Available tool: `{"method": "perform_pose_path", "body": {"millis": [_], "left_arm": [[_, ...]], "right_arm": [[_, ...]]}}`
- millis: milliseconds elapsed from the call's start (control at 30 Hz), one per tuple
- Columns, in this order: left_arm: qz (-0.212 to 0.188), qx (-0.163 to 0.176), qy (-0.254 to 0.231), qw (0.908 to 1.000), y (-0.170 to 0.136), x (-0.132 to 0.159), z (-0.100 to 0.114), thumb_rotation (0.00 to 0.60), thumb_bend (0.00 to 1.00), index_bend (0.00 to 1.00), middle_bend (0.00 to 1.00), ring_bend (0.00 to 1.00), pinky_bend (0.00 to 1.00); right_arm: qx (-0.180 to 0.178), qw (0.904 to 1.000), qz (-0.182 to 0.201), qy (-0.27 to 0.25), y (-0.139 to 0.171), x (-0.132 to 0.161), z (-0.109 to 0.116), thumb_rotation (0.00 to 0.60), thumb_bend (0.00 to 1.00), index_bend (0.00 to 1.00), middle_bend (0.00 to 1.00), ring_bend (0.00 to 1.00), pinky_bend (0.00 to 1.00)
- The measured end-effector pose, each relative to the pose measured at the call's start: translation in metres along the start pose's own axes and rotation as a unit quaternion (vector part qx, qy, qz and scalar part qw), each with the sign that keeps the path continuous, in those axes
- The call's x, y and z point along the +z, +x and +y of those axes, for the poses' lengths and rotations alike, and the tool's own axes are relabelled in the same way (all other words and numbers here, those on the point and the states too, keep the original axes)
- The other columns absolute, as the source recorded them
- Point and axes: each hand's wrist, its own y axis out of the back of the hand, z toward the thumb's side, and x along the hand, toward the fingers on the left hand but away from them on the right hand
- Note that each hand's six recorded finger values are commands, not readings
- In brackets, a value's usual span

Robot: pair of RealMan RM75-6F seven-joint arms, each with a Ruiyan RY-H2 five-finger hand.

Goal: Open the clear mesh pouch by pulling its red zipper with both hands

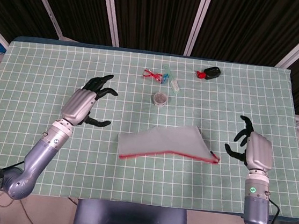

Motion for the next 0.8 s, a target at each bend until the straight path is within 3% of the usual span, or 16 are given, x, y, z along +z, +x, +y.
{"method": "perform_pose_path", "body": {"millis": [167,367,533,800], "left_arm": [[0.018,-0.002,0.009,0.9998,-0.017,-0.013,0.006,0.6,0.08,0.17,0.0,0.0,0.0],[0.046,0.004,0.064,0.9968,-0.054,-0.043,0.015,0.6,0.07,0.12,0.0,0.0,0.0],[0.09,0.004,0.136,0.9866,-0.109,-0.085,0.021,0.6,0.02,0.01,0.0,0.0,0.0],[0.177,0.018,0.203,0.9629,-0.214,-0.151,0.037,0.6,0.01,0.0,0.0,0.0,0.0]], "right_arm": [[0.002,1.0,0.008,0.005,0.006,-0.005,0.005,0.6,0.19,0.0,0.25,0.24,0.41],[-0.002,0.9977,0.028,0.061,0.016,-0.017,0.008,0.6,0.14,0.0,0.1,0.13,0.32],[-0.01,0.9916,0.044,0.121,0.031,-0.038,0.014,0.6,0.08,0.0,0.0,0.01,0.28],[-0.023,0.9853,0.034,0.166,0.068,-0.1,0.034,0.6,0.06,0.0,0.0,0.0,0.26]]}}
